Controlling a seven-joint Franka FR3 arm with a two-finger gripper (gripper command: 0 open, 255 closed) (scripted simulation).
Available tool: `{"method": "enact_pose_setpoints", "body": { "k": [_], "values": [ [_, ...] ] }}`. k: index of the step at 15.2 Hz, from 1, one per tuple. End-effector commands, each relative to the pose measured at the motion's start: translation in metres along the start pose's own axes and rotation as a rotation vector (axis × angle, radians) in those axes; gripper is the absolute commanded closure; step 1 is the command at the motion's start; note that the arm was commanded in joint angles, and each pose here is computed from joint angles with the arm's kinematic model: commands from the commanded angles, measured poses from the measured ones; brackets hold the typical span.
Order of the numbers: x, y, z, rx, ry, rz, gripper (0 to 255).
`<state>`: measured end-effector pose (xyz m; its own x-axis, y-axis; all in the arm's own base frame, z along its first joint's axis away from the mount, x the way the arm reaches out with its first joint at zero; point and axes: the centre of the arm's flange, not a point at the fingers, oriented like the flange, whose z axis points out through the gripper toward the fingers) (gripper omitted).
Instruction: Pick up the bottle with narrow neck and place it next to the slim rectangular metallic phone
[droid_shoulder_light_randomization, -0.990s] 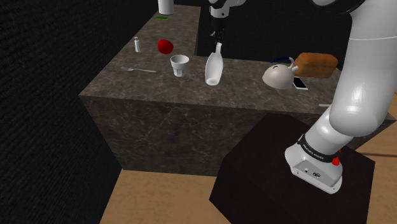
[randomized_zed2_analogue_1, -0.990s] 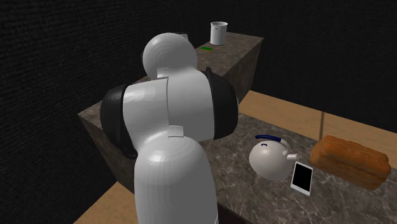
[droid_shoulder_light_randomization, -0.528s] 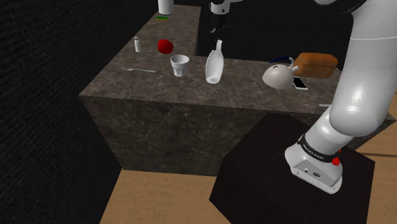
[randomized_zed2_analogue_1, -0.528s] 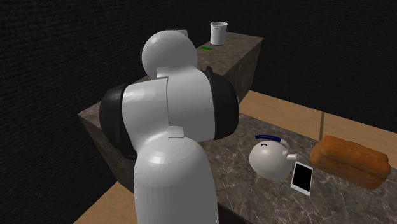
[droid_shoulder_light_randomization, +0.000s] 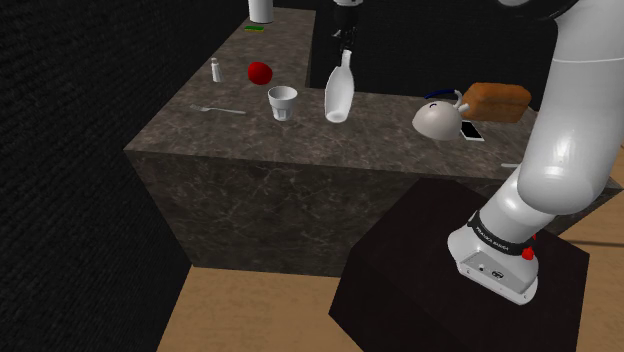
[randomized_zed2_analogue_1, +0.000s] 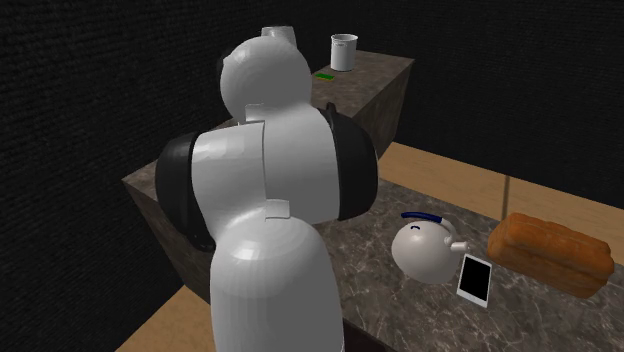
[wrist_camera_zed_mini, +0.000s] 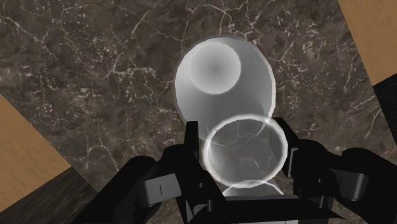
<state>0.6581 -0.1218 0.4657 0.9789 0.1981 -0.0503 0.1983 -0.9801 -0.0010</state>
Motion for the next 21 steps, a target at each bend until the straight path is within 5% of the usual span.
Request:
{"method": "enact_pose_setpoints", "body": {
  "k": [1, 3, 21],
  "values": [
    [-0.001, -0.001, -0.011, 0.000, 0.000, 0.000, 255],
    [-0.001, -0.001, -0.016, 0.000, 0.000, 0.000, 255],
    [-0.205, 0.091, -0.099, 0.000, 0.000, 0.000, 255]
  ]
}}
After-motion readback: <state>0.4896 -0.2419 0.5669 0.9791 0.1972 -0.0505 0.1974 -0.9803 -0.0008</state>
